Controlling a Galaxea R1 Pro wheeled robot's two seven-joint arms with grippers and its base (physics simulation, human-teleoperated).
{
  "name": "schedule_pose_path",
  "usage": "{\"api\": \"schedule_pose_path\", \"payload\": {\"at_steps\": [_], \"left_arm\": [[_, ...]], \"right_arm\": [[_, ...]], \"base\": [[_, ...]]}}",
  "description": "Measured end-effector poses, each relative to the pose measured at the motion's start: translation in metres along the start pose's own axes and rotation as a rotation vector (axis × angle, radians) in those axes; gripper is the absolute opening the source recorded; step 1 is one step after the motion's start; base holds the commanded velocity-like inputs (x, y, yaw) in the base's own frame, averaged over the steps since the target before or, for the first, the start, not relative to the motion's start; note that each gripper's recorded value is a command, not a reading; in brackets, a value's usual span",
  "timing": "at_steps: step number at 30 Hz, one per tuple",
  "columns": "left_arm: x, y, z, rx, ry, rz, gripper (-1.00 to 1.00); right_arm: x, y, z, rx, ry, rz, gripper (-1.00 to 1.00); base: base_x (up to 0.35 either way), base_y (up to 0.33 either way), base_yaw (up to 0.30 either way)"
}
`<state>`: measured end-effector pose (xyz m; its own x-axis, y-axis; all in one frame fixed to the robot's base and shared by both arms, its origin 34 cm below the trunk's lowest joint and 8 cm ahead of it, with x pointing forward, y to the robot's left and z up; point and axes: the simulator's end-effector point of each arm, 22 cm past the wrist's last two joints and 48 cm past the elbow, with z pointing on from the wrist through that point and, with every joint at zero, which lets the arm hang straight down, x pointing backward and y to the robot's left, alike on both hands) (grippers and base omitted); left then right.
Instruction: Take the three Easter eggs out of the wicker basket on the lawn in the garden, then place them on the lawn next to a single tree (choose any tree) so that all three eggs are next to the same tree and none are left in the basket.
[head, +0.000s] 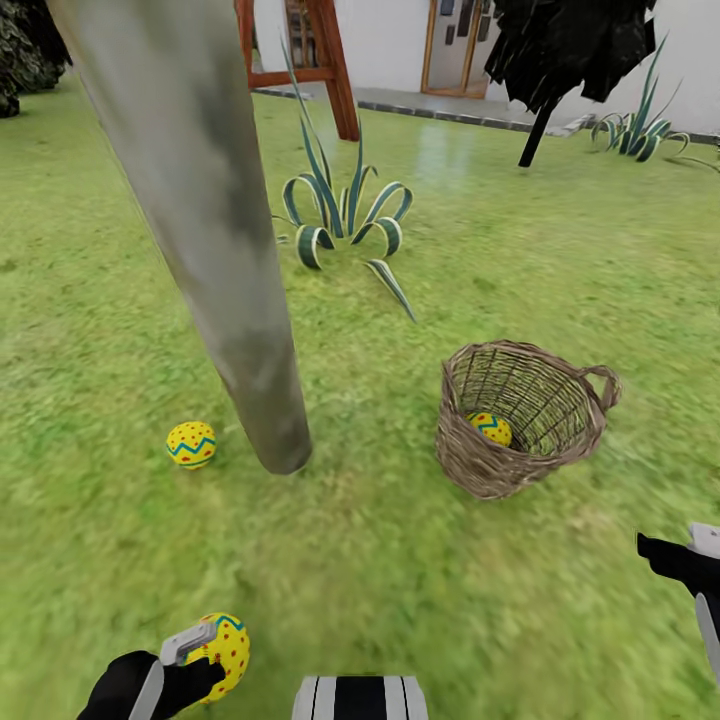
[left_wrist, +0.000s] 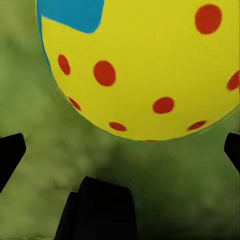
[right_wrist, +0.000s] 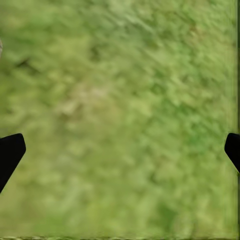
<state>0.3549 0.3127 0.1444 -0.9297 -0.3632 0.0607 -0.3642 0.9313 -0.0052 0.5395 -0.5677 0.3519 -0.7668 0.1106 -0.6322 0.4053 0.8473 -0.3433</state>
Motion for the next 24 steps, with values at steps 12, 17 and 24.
{"api": "schedule_pose_path", "payload": {"at_steps": [12, 17, 24], "left_arm": [[-0.014, -0.010, -0.016, 0.023, -0.046, 0.003, 1.00], [-0.037, -0.013, -0.032, 0.041, -0.111, -0.002, 1.00], [-0.072, -0.016, -0.061, 0.065, -0.213, -0.027, 1.00]], "right_arm": [[-0.009, 0.007, -0.014, 0.000, -0.020, -0.018, 1.00], [-0.006, 0.029, -0.018, -0.024, -0.016, -0.080, 1.00], [0.043, 0.126, -0.028, -0.183, 0.065, -0.209, 1.00]], "base": [[-0.334, -0.060, 0.000], [-0.132, -0.055, 0.008], [-0.003, -0.001, 0.189]]}}
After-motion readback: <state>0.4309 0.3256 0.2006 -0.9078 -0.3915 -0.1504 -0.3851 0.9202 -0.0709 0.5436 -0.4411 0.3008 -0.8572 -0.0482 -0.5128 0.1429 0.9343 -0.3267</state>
